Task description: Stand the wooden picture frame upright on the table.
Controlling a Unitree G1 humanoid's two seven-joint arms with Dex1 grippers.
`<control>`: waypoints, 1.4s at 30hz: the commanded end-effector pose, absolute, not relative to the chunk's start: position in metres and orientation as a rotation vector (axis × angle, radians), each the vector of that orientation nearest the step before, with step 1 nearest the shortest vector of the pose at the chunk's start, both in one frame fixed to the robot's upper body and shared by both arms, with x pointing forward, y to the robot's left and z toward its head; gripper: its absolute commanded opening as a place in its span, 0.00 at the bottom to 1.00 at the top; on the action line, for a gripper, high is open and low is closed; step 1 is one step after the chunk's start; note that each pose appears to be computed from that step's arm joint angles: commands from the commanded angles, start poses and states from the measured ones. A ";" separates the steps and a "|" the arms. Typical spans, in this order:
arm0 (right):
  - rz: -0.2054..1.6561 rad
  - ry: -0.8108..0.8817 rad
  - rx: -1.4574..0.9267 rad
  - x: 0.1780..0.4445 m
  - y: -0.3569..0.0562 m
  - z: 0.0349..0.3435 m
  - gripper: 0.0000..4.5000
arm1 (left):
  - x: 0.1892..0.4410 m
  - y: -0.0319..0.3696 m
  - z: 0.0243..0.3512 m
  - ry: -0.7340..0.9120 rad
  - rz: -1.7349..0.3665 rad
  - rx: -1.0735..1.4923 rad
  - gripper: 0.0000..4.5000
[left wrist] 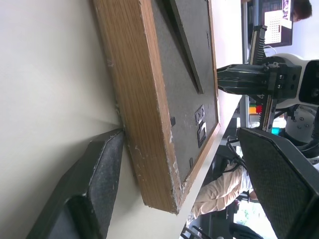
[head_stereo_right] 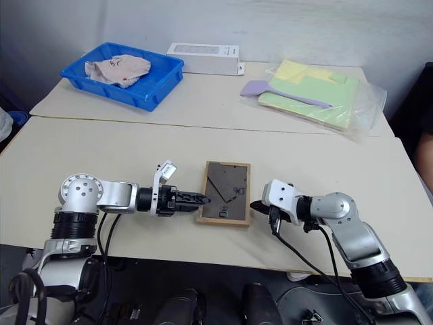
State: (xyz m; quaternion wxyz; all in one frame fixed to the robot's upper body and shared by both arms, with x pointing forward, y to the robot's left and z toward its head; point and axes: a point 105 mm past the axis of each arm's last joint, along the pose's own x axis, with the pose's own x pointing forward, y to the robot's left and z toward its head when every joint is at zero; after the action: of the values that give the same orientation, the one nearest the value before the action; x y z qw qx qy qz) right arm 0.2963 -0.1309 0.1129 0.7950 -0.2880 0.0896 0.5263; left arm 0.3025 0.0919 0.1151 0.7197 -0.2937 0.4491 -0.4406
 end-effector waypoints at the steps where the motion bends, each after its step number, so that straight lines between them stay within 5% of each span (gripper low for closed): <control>1: 1.200 0.122 -0.623 0.291 -0.114 0.120 0.00 | 0.302 0.078 0.107 1.018 -0.984 -0.707 0.85; 15: 1.211 0.096 -0.629 0.294 -0.104 0.117 0.00 | 0.304 0.071 0.109 1.007 -0.988 -0.738 0.85; 24: 1.179 0.071 -0.666 0.292 -0.132 0.117 0.00 | 0.300 0.091 0.113 0.987 -0.989 -0.737 0.27; 27: 1.183 -0.075 -0.616 0.287 -0.136 0.131 0.00 | 0.298 0.096 0.114 0.982 -0.996 -0.738 0.27; 30: 1.174 -0.175 -0.648 0.281 -0.151 0.134 0.11 | 0.295 0.103 0.121 0.947 -1.032 -0.786 0.27; 34: 1.184 -0.345 -0.809 0.276 -0.150 0.143 0.39 | 0.296 0.112 0.141 0.879 -1.093 -0.893 0.27; 37: 1.063 -0.396 -0.450 0.298 -0.132 0.182 0.59 | 0.281 0.117 0.146 0.879 -1.137 -0.783 0.27; 42: 1.293 -0.129 -0.110 0.285 -0.099 0.186 0.92 | 0.278 0.117 0.137 0.799 -1.107 -0.617 0.27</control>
State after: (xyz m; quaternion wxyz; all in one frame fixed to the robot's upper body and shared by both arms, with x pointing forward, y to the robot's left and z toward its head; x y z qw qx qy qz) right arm 0.2910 -0.1073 0.1876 0.8053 -0.0812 -0.0964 0.5793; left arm 0.2780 0.1176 0.1299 0.7193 -0.3030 0.3896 -0.4889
